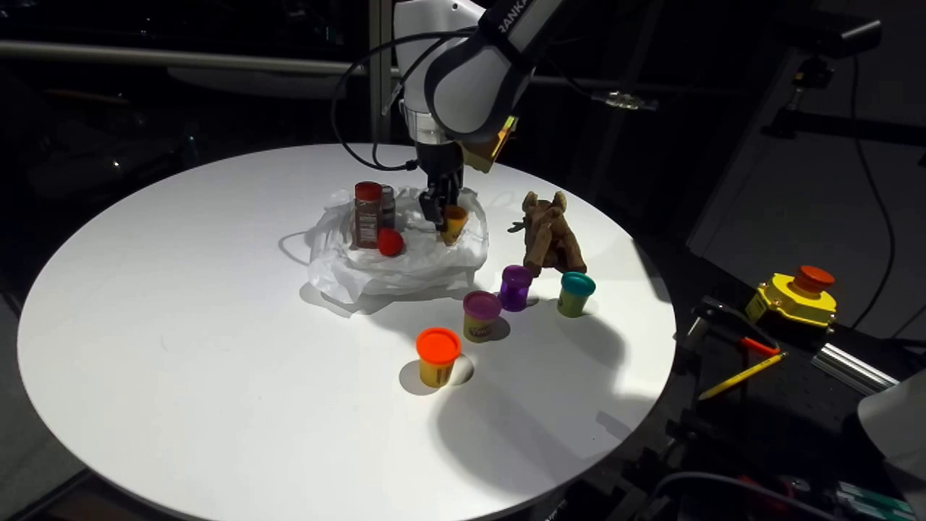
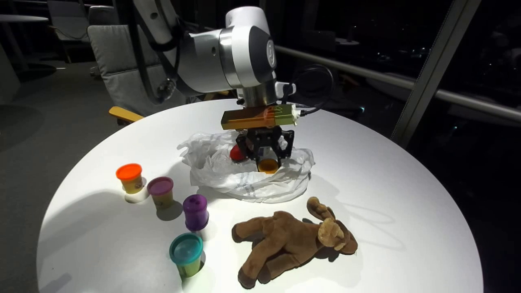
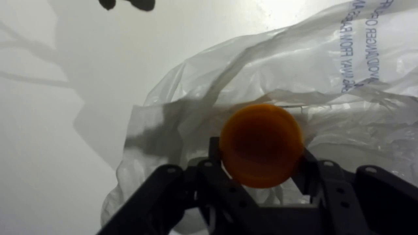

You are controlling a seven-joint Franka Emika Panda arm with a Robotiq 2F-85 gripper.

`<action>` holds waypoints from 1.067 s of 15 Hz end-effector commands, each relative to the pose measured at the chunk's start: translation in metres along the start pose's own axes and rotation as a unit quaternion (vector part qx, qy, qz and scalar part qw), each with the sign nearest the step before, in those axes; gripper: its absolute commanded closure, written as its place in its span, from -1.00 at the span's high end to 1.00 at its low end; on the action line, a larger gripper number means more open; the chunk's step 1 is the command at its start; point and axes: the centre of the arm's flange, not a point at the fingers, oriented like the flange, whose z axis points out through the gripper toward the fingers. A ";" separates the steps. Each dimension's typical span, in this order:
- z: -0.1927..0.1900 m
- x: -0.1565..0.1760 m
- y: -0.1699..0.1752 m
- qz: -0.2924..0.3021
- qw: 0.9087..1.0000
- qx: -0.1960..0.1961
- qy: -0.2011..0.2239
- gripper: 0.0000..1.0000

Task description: Remove the objects from the plastic

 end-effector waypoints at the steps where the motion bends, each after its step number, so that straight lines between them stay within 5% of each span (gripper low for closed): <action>1: -0.032 -0.006 0.013 0.020 1.000 -0.001 0.007 -0.47; 8: -0.123 -0.067 0.005 0.107 0.994 -0.010 -0.015 -0.48; 16: -0.154 -0.169 -0.107 0.132 0.991 0.018 -0.030 -0.48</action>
